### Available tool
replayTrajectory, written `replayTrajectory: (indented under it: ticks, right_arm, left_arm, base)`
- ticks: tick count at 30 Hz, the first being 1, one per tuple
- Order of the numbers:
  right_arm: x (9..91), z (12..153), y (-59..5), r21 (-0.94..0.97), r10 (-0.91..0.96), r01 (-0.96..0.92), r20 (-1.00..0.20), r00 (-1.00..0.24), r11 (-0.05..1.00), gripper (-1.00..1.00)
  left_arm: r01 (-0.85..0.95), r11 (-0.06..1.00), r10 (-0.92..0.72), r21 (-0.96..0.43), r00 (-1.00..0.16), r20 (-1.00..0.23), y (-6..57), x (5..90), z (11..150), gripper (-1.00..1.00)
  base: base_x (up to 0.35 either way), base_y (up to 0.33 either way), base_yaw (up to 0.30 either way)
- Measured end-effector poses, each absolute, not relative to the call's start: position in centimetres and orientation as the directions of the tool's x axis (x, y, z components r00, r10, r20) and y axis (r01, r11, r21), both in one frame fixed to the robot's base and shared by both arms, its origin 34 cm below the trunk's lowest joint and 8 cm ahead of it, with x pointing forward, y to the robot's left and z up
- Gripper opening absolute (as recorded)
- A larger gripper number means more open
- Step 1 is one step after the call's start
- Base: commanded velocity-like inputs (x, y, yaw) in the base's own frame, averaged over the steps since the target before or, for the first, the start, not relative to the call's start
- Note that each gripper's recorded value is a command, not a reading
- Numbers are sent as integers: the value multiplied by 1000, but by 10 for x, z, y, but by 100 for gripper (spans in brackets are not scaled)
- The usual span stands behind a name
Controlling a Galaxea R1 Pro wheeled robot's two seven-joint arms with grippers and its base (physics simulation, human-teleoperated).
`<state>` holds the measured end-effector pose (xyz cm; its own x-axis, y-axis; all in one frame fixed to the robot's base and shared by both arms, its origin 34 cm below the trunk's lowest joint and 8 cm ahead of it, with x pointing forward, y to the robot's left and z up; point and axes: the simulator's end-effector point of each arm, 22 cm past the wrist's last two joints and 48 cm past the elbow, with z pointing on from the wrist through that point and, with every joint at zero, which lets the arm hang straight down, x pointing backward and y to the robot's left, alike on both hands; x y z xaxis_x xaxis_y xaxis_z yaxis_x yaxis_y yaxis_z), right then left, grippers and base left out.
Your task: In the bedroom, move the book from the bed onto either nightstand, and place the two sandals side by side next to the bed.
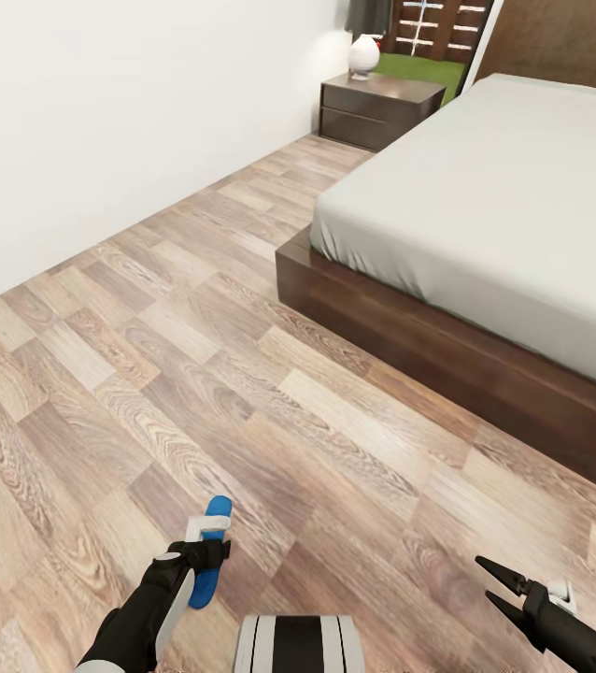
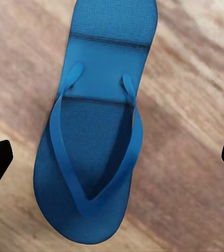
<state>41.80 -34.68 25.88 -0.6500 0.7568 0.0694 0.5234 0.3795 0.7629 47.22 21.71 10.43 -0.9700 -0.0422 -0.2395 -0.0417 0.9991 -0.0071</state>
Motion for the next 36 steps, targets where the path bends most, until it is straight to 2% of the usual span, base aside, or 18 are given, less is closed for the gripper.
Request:
replayTrajectory:
  ticks: [16, 36]
  right_arm:
    - [402, 236, -347, 727, 757, 572, 112, -644, 379, 100]
    - [402, 236, -347, 726, 757, 573, 112, -644, 380, 100]
  left_arm:
    - [-43, 999, -43, -3, -984, -175, 218, 446, 78, 100]
    - [-45, 999, -43, 8, -983, -177, 220, 447, 79, 100]
  base:
    - [0, 0, 0]
    - [0, 0, 0]
